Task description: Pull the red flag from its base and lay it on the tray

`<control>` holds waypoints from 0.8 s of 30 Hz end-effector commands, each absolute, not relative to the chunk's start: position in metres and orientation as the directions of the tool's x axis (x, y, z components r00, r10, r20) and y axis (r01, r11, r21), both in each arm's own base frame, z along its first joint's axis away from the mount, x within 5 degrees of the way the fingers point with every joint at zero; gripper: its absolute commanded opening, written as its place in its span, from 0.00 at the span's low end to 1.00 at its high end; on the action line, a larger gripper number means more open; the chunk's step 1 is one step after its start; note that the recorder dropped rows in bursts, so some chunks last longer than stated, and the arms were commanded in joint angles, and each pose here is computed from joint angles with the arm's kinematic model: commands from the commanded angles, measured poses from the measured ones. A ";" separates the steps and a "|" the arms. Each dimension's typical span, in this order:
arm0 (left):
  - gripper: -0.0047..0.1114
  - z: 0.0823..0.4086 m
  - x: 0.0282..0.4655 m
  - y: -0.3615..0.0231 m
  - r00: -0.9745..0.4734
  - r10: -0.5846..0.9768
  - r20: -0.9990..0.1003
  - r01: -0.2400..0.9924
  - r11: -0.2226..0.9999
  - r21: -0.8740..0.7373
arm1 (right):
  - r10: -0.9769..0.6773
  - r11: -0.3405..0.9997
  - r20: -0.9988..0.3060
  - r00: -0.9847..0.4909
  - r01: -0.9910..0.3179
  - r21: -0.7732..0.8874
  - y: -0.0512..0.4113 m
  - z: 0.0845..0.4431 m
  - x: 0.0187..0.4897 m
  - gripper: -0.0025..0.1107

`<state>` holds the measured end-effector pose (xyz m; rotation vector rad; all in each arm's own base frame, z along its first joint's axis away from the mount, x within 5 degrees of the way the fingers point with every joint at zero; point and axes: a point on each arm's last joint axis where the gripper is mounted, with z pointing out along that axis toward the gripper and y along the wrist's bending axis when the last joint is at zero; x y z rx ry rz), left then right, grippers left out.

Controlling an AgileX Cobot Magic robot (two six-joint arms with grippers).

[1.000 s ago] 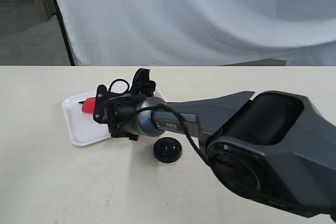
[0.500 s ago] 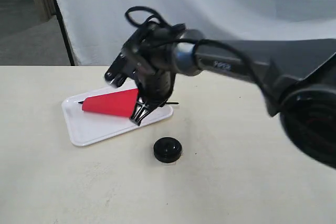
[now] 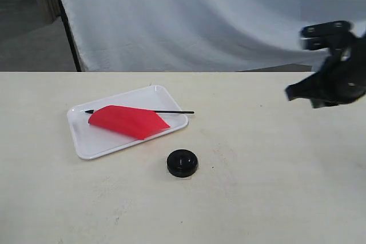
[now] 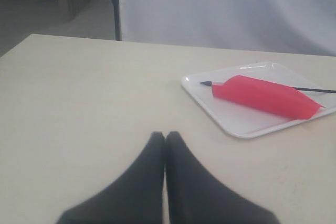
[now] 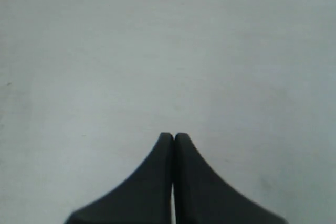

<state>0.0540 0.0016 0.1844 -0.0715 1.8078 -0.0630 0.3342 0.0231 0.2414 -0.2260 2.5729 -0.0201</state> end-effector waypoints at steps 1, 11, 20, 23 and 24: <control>0.04 0.184 0.054 0.001 -0.232 -0.079 -0.969 -0.010 0.997 -0.079 | 0.129 0.991 -0.661 -0.739 0.112 0.067 -0.033 0.270 0.285 0.02; 0.04 0.184 0.054 0.001 -0.232 -0.079 -0.969 -0.010 0.997 -0.079 | 0.170 0.977 -0.923 -0.346 0.178 0.114 -0.029 0.315 0.184 0.02; 0.04 0.184 0.054 0.001 -0.232 -0.079 -0.969 -0.010 0.997 -0.079 | 0.136 0.988 -0.991 0.018 0.066 0.137 -0.007 0.318 0.104 0.02; 0.04 0.184 0.054 0.001 -0.232 -0.079 -0.969 -0.010 0.997 -0.079 | 0.135 0.990 -0.984 0.118 0.031 0.139 -0.004 0.320 0.081 0.02; 0.04 0.184 0.054 0.001 -0.232 -0.079 -0.969 -0.010 0.997 -0.079 | 0.134 0.990 -0.981 0.138 0.021 0.139 -0.003 0.319 0.075 0.02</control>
